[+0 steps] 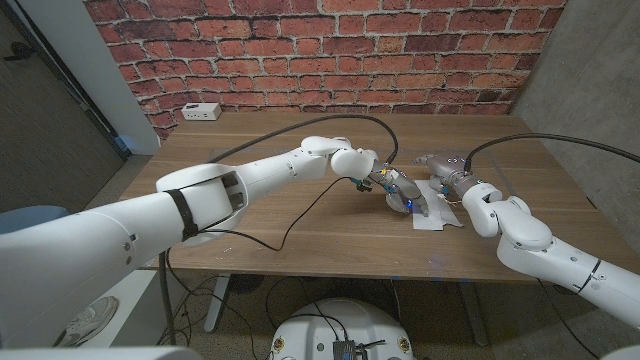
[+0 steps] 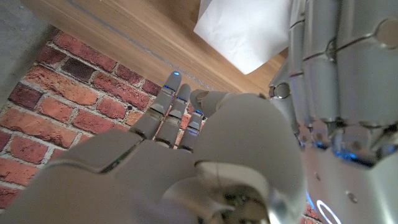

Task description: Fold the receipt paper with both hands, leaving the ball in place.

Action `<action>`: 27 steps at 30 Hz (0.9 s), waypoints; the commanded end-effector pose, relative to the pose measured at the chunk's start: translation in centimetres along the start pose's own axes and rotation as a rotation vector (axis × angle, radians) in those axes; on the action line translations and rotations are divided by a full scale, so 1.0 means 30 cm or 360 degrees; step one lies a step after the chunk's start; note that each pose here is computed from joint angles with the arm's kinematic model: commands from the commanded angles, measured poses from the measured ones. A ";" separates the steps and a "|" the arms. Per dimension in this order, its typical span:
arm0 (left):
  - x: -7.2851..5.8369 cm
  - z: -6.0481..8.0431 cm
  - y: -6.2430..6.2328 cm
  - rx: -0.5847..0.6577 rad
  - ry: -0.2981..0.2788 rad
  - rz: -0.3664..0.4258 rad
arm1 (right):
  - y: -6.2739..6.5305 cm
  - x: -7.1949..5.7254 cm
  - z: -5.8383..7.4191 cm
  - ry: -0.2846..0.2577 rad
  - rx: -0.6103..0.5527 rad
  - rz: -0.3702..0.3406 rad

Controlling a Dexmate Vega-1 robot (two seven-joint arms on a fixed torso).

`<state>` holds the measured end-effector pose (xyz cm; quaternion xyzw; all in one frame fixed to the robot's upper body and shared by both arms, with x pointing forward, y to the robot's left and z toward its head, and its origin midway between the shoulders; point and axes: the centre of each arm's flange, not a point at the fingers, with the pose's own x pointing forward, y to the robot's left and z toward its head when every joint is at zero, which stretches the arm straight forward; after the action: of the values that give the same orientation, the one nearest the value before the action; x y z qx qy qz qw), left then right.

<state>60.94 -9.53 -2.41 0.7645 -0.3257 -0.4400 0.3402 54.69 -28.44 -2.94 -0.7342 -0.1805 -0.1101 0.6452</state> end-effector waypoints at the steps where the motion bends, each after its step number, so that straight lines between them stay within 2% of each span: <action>1: -0.004 -0.012 -0.009 -0.0013 -0.0005 -0.0011 | -0.015 -0.001 -0.032 0.0046 -0.0018 -0.0078; 5: -0.005 -0.019 -0.011 -0.0022 -0.0014 -0.0012 | 0.006 0.025 -0.025 -0.0004 0.0015 0.0100; 11: -0.001 -0.024 -0.014 -0.0032 -0.0021 -0.0011 | 0.031 0.052 -0.004 -0.0017 -0.0004 0.0229; 18: -0.001 -0.025 -0.017 -0.0041 -0.0012 -0.0014 | 0.045 0.065 0.013 -0.0020 -0.0016 0.0289; 27: 0.001 -0.022 -0.019 -0.0045 -0.0006 -0.0014 | 0.079 0.071 0.013 -0.0008 -0.0010 0.0386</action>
<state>61.54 -9.11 -2.44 0.7594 -0.3207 -0.4485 0.3455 56.83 -28.19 -3.46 -0.7492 -0.1206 -0.0550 0.6490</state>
